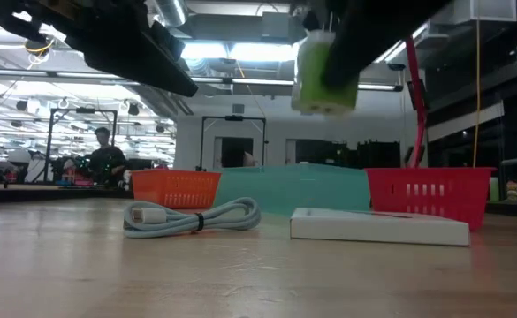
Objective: Pick and place items into bin
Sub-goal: Put the green charger adapter into the red bin
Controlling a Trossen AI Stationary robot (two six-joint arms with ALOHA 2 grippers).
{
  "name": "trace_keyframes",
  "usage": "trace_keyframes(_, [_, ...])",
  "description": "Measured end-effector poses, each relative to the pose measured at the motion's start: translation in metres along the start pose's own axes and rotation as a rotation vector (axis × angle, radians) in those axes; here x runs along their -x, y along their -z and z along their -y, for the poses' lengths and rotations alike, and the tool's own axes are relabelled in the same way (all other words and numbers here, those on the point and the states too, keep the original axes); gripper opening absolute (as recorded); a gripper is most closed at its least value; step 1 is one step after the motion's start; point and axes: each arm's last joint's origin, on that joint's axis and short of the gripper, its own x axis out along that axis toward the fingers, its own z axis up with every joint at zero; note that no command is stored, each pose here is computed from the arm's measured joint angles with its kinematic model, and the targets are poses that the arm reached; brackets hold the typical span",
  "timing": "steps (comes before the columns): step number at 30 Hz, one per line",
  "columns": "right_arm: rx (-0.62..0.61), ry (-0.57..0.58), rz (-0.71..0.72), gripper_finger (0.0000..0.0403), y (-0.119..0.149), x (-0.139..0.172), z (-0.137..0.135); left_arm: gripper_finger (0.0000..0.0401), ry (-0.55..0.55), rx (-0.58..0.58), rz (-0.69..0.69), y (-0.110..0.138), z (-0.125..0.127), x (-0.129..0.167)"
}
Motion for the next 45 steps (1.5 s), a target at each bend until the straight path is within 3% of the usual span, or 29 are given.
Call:
trace_keyframes(8, [-0.013, 0.068, 0.041, 0.0120, 0.002, 0.015, 0.015, 0.0003, 0.061, -0.015, -0.012, 0.001, 0.002, 0.000])
trace_keyframes(13, [-0.091, 0.066, 0.161, 0.0120, 0.029, 0.013, 0.023, 0.0003, 0.107, -0.031, -0.028, 0.003, 0.004, 0.000])
trace_keyframes(19, [-0.156, 0.047, 0.346, 0.0121, 0.053, 0.032, 0.036, 0.0003, 0.095, -0.046, -0.054, 0.005, 0.003, 0.000])
trace_keyframes(25, [-0.154, 0.056, 0.508, 0.0121, 0.082, 0.041, 0.047, 0.0003, 0.096, -0.162, -0.024, 0.002, 0.002, 0.001])
trace_keyframes(30, [-0.176, 0.055, 0.575, 0.0121, 0.106, 0.038, 0.053, 0.0003, 0.063, -0.191, 0.012, -0.004, -0.010, 0.002])
trace_keyframes(33, [-0.176, 0.054, 0.580, 0.0121, 0.109, 0.039, 0.054, 0.0003, 0.037, -0.169, 0.020, -0.007, -0.025, 0.002])
trace_keyframes(38, [-0.137, 0.068, 0.562, 0.0121, 0.111, 0.037, 0.054, 0.0003, 0.104, -0.123, 0.036, -0.009, -0.049, 0.000])
trace_keyframes(45, [-0.164, 0.093, 0.483, 0.0121, 0.119, 0.034, 0.055, 0.0003, 0.050, -0.135, 0.026, -0.008, -0.067, -0.004])
